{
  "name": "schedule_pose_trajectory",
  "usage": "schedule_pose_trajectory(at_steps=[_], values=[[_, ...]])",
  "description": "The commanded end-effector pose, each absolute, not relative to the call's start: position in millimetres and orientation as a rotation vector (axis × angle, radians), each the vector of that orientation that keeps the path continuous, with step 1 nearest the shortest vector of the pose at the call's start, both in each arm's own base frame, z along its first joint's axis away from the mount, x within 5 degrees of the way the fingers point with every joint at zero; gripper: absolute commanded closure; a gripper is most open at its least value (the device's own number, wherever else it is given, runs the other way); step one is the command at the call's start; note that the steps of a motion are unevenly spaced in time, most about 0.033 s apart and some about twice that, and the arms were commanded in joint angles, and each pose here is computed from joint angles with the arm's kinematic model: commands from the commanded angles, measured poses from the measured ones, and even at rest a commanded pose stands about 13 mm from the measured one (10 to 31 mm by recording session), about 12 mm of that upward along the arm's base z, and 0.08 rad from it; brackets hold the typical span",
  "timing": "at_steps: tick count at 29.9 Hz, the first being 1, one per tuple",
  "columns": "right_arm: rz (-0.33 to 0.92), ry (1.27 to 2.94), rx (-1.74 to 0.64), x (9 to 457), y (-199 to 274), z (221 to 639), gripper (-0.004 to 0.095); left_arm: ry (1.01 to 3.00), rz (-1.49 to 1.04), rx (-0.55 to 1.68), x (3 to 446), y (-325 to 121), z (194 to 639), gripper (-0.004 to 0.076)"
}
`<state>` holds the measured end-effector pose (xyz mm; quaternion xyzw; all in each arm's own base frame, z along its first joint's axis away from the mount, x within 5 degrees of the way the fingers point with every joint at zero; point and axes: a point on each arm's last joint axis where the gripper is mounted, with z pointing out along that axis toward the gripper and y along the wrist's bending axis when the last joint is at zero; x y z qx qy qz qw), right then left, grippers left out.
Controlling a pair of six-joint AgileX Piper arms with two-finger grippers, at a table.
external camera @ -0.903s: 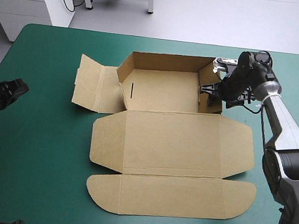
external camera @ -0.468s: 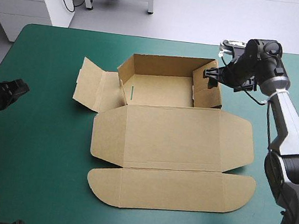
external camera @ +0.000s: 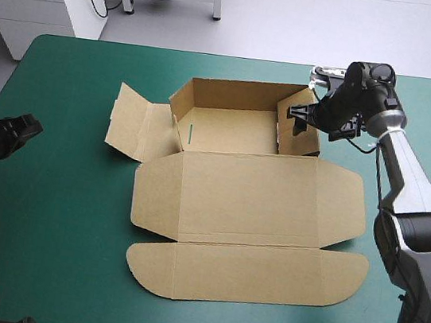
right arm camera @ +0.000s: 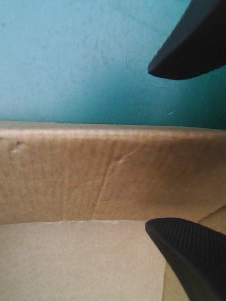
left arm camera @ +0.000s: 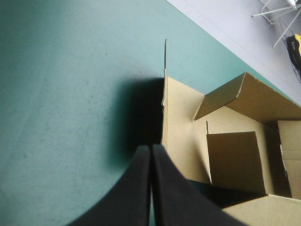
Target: Fold the box
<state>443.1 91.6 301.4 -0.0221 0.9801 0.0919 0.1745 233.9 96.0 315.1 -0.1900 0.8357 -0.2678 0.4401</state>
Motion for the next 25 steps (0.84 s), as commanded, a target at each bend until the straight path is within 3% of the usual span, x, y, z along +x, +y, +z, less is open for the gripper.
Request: schedule_pose_trajectory(at_steps=[1,7,9,12,16,25], values=[[0.282,2.726,-0.067,440,91,320,0.0166,1.996,-0.685,-0.456,234,93,333,0.0732],[0.254,2.758,-0.072,446,90,306,0.017,1.994,-0.68,-0.459,234,94,333,0.0732],[0.253,2.757,-0.075,446,90,306,0.0212,1.994,-0.68,-0.459,234,94,333,0.0732],[0.253,2.763,-0.076,445,90,306,0.0388,1.996,-0.672,-0.442,234,93,333,0.0732],[0.255,2.76,-0.099,444,91,308,0.0907,2.0,-0.663,-0.43,234,93,333,0.0732],[0.243,2.658,-0.18,425,87,350,0.0911,2.013,-0.675,-0.391,237,88,331,0.0732]])
